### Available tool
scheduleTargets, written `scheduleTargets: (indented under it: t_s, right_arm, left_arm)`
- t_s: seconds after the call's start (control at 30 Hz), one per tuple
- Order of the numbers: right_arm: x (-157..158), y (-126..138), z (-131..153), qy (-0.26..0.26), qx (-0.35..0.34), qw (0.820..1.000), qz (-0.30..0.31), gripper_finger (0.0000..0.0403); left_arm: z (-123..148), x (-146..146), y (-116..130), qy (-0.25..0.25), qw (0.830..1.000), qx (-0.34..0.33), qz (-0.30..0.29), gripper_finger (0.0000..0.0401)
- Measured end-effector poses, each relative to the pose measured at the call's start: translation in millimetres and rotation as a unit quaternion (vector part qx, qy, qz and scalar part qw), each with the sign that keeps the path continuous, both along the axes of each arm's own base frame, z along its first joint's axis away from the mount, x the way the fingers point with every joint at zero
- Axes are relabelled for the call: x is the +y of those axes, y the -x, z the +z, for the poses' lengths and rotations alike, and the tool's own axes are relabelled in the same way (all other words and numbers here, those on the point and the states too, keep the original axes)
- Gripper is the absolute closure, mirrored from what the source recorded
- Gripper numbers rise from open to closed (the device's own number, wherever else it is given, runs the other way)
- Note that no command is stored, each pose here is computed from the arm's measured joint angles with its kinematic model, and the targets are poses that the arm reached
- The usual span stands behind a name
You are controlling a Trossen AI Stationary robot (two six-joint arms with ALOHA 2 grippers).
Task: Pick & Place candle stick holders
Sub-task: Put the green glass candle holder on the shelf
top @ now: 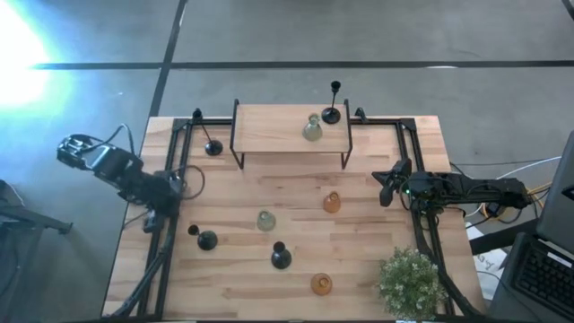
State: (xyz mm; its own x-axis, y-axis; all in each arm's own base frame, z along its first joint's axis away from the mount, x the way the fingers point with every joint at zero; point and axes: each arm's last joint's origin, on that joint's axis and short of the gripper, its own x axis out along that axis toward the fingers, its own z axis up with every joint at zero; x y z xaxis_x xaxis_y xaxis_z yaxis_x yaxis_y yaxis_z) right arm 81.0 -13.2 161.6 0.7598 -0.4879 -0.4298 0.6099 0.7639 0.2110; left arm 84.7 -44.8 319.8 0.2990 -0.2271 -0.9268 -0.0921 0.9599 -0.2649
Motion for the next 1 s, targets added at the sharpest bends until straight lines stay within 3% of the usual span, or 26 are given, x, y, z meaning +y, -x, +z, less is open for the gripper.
scheduleTargets:
  t_s: [0.13,0.27,0.4,0.5,0.73,1.0]
  right_arm:
    - [0.0,0.0,0.0,0.000,0.000,1.000,0.000,0.0394]
    - [0.0,0.0,0.0,0.000,0.000,1.000,0.000,0.0394]
    - [0.0,0.0,0.1,0.000,0.000,1.000,0.000,0.0394]
    - [0.0,0.0,0.1,0.000,0.000,1.000,0.000,0.0394]
    - [0.0,0.0,0.1,0.000,0.000,1.000,0.000,0.0394]
    - [0.0,0.0,0.3,0.000,-0.001,1.000,0.000,0.0394]
  left_arm:
    - [-1.1,-8.3,-14.1,-0.007,0.999,-0.021,-0.023,0.0400]
    - [0.6,-14.3,-31.3,-0.037,0.995,-0.086,-0.040,0.0400]
    - [0.8,-18.8,-51.8,-0.080,0.987,-0.140,-0.012,0.0394]
    - [-4.2,-18.4,-67.3,-0.088,0.987,-0.134,0.011,0.0387]
    - [-11.6,1.3,-98.9,-0.070,0.991,-0.100,0.049,0.0383]
    - [-4.4,24.1,-137.2,-0.016,0.989,-0.143,0.045,0.0333]
